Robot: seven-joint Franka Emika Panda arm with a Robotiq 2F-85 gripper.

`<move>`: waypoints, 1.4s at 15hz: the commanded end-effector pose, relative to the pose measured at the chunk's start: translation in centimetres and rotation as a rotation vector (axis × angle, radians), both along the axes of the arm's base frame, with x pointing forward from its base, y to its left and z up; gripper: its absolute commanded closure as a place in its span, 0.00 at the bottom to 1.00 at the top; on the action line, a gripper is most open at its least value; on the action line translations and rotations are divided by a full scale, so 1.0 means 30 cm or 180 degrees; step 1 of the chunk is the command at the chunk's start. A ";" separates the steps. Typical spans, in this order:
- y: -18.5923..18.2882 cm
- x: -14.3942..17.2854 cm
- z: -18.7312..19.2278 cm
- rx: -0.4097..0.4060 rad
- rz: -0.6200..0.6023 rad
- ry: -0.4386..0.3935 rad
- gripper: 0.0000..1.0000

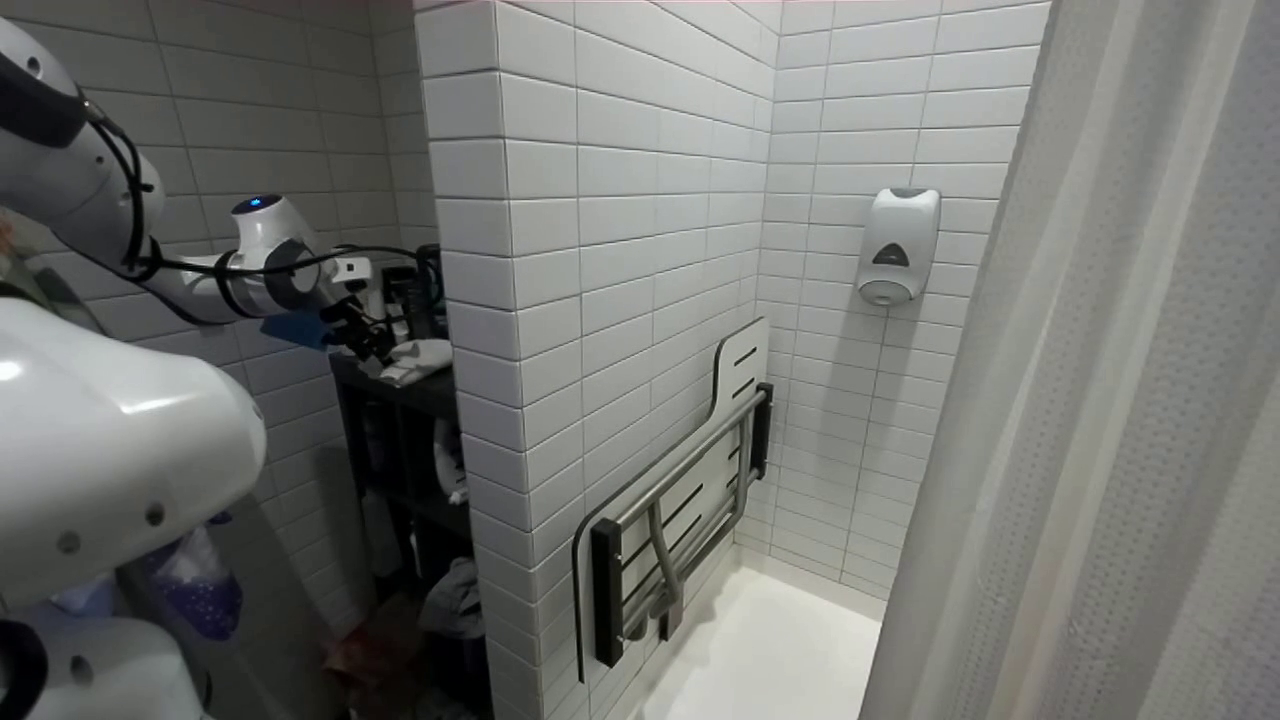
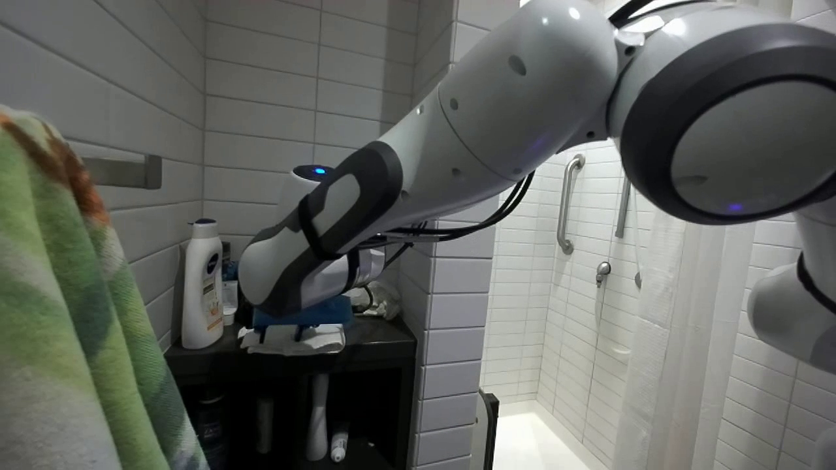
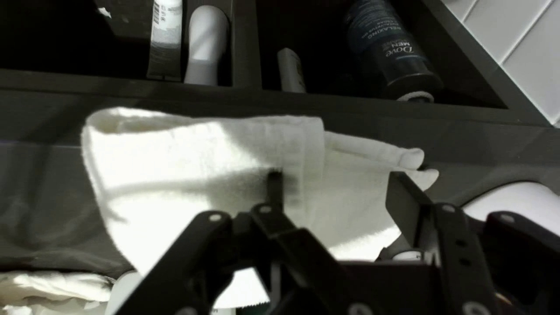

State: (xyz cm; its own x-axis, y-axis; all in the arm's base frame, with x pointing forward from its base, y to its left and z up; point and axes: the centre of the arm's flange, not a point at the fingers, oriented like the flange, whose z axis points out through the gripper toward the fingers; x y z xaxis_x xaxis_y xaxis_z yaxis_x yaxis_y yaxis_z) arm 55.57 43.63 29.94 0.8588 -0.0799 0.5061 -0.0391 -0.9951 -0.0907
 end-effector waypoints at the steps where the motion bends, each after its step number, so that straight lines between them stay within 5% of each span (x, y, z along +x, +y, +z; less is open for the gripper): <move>1: 0.010 0.026 0.026 -0.0016 -0.0027 0.0074 0.69; 5: 0.007 0.031 0.042 -0.0010 -0.0061 0.0123 0.99; 13: -0.039 0.070 0.080 0.0082 -0.0338 -0.0012 1.00; 21: -0.322 0.139 0.245 0.0046 -0.1063 -0.0383 1.00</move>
State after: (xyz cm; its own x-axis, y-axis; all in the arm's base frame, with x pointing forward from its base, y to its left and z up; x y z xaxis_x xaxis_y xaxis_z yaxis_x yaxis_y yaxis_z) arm 60.13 37.12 35.82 0.7708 -0.3044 0.5597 -0.2683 -0.9519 -0.1482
